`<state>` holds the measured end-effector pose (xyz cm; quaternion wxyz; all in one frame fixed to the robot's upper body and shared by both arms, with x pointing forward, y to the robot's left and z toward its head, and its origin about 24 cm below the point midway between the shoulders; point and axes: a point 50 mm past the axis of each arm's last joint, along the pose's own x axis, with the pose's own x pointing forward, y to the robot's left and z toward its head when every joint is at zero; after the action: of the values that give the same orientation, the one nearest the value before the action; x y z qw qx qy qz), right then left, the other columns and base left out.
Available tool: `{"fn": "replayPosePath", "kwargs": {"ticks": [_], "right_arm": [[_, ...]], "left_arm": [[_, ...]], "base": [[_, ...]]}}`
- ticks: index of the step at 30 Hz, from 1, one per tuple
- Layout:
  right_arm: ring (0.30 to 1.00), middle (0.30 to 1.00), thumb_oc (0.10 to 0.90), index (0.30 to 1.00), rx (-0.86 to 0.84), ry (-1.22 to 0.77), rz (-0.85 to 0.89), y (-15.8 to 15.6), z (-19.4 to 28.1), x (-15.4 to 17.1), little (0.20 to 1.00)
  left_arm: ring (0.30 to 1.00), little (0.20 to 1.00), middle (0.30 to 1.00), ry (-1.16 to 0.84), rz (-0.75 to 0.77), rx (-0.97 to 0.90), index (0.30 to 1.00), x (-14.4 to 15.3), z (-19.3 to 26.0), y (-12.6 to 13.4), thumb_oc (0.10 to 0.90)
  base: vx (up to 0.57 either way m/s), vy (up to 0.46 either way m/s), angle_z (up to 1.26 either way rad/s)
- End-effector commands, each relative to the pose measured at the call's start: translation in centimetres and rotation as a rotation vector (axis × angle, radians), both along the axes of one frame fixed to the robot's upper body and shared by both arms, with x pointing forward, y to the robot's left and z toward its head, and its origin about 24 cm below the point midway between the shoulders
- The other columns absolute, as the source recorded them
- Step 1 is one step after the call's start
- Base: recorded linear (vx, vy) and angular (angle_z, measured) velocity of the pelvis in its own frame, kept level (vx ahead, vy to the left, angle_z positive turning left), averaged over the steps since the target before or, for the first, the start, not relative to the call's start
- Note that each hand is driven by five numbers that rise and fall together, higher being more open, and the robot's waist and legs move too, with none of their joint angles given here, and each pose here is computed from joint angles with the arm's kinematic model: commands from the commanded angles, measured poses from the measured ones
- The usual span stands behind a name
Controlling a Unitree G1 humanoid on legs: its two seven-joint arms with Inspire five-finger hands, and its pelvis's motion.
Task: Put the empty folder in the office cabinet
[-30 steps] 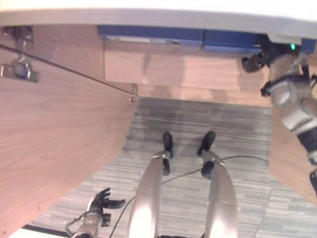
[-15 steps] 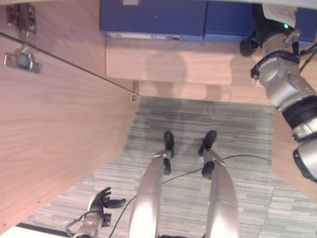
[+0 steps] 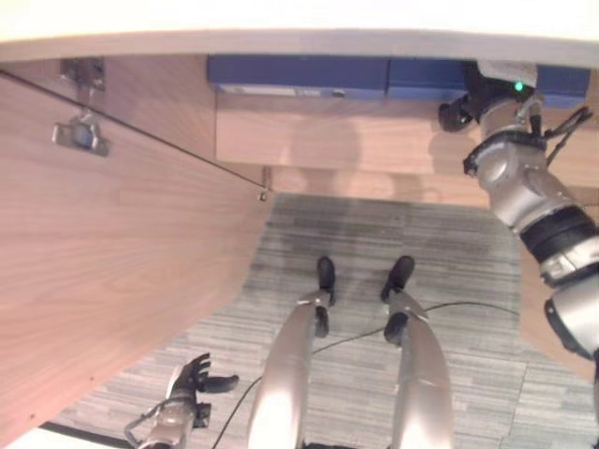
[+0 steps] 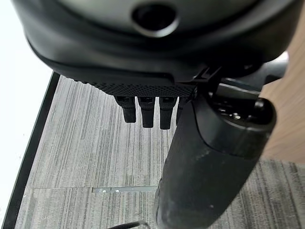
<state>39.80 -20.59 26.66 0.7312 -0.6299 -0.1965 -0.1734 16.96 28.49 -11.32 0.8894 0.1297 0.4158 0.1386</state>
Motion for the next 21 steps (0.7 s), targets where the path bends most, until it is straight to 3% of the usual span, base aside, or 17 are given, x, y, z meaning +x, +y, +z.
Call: {"fn": "replayPosePath", "kwargs": {"ticks": [1, 14, 21], "right_arm": [[0.9, 0.9, 0.8, 0.9, -0.064, -0.206, 0.027, -0.3, 3.4, -1.7, 0.9], [0.9, 0.9, 0.8, 0.9, -0.076, -0.136, 0.009, -1.8, 0.2, -2.2, 0.9], [0.9, 0.9, 0.8, 0.9, -0.313, -0.023, -0.012, -2.6, -4.1, -2.5, 0.9]], "left_arm": [[0.9, 0.9, 0.9, 0.211, 0.043, 0.064, 0.9, -7.1, -1.8, 2.2, 0.8], [0.9, 0.9, 0.9, 0.276, 0.006, 0.049, 0.9, -8.3, -2.6, 1.3, 0.8], [0.9, 0.9, 0.9, 0.308, -0.057, 0.069, 0.9, -8.1, -2.9, 0.5, 0.8]], "base": [[0.06, 0.039, 0.02], [0.04, 0.022, -0.02], [0.01, -0.004, -0.02]]}}
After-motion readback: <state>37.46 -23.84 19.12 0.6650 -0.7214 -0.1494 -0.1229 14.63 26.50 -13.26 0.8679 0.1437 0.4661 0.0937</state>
